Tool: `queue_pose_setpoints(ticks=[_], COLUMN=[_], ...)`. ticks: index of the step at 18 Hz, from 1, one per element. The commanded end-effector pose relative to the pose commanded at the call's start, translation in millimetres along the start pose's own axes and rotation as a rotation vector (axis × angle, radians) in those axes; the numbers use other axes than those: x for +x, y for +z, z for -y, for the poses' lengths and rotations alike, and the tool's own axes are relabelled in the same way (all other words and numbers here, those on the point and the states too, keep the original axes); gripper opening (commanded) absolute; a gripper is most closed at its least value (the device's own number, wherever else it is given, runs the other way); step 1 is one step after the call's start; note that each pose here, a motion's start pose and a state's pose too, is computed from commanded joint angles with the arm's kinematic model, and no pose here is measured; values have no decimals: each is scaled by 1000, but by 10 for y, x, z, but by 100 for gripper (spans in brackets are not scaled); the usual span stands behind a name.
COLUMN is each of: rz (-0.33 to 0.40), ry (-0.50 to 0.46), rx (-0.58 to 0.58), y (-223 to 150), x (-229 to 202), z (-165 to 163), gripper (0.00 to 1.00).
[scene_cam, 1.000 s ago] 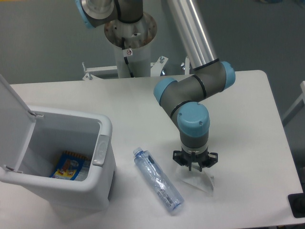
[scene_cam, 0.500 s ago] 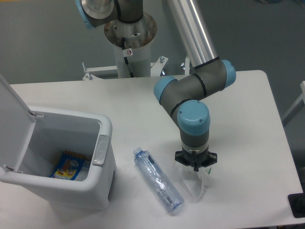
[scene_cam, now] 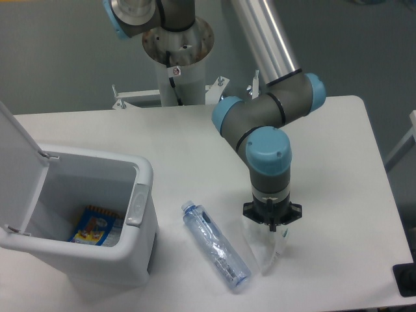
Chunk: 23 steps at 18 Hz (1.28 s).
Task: Place the trash in the trash can
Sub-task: 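Lift the grasped plastic bag up off the table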
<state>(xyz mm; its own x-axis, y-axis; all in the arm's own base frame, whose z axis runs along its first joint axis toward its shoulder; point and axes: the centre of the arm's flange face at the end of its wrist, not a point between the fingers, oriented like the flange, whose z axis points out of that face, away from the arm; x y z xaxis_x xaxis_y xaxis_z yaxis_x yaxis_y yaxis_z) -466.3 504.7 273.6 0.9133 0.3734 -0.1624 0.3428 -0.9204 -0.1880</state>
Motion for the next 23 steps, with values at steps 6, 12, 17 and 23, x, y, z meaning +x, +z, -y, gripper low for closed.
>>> queue_pose_setpoints(ticks=[6,12,17,23], rz=[-49,-61,-123,-201], ry=[-231,-323,-404,-464], rx=[96,145,243,351], y=[-143,-324,-685,-1334], x=[-146,-319,-429,-287], z=[321,396,546,589], gripper=[5,5,5,5])
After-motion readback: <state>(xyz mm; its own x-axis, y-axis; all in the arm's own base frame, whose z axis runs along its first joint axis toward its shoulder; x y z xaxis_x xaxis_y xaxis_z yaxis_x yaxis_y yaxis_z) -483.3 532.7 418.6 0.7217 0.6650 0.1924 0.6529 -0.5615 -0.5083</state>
